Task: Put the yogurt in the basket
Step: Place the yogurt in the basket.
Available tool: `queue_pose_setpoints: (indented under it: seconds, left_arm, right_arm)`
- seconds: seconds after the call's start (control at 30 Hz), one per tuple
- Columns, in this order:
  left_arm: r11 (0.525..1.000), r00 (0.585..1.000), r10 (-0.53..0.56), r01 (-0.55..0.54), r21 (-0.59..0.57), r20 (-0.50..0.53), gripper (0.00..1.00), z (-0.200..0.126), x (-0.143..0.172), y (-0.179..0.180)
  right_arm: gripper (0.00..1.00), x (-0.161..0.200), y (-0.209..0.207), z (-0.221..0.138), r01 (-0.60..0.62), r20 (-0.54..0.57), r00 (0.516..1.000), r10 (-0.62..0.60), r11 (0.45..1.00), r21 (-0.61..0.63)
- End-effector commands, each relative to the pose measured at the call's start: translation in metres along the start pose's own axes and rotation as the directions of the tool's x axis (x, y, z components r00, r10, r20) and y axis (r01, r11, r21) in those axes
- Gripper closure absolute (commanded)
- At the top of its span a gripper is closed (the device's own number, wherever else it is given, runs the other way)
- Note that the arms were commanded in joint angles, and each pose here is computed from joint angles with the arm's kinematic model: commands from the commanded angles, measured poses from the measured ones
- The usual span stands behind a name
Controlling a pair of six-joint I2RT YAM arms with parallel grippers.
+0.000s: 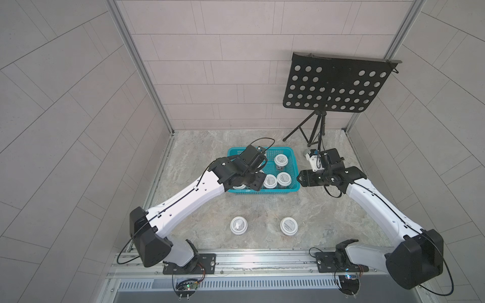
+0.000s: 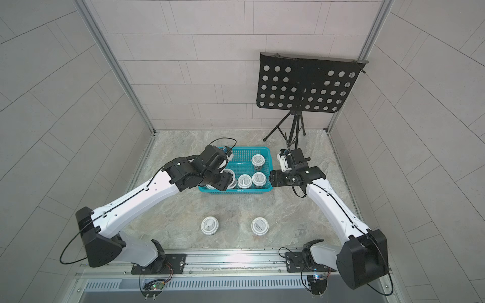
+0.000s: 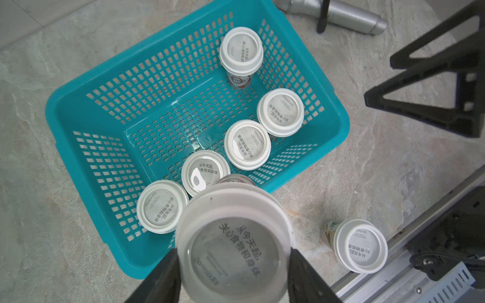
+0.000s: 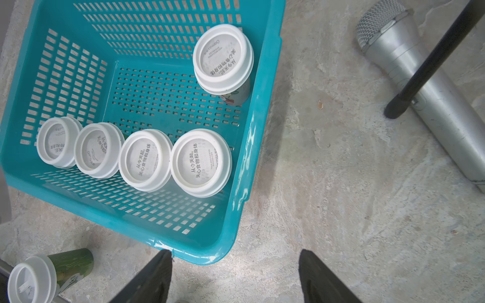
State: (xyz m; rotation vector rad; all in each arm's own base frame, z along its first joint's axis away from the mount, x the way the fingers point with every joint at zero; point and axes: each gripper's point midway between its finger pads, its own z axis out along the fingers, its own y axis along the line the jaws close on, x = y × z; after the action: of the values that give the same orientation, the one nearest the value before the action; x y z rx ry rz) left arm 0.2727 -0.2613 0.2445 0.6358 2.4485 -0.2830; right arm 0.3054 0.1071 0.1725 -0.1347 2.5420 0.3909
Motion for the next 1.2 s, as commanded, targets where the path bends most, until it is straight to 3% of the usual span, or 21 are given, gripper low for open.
queue_pose_setpoints:
  seconds: [0.0,0.13,0.43,0.63,1.17]
  left_arm:
    - [0.997,0.992,-0.069,0.074,-0.039,0.105,0.36,-0.001,-0.033,0.012]
    - [0.991,0.985,-0.102,0.113,-0.070,0.140,0.36,0.015,-0.055,0.021]
    - [0.983,0.985,-0.138,0.148,-0.109,0.099,0.36,0.065,-0.077,0.031]
    - [0.981,0.987,-0.149,0.156,-0.114,0.064,0.36,0.092,-0.080,0.034]
    - [0.980,0.988,-0.156,0.154,-0.128,-0.008,0.37,0.140,-0.079,0.044]
  right_arm:
    - [0.20,0.003,-0.002,0.000,-0.017,0.004,1.000,0.017,1.000,0.001]
    - [0.20,0.003,-0.003,0.001,-0.023,0.005,1.000,0.023,1.000,-0.001]
    - [0.28,-0.006,-0.003,0.011,-0.075,0.027,0.997,0.076,0.996,-0.051]
    - [0.39,-0.017,-0.012,0.028,-0.129,0.028,0.991,0.131,0.990,-0.060]
    - [0.56,-0.012,-0.009,0.069,-0.162,-0.076,0.985,0.154,0.979,-0.121]
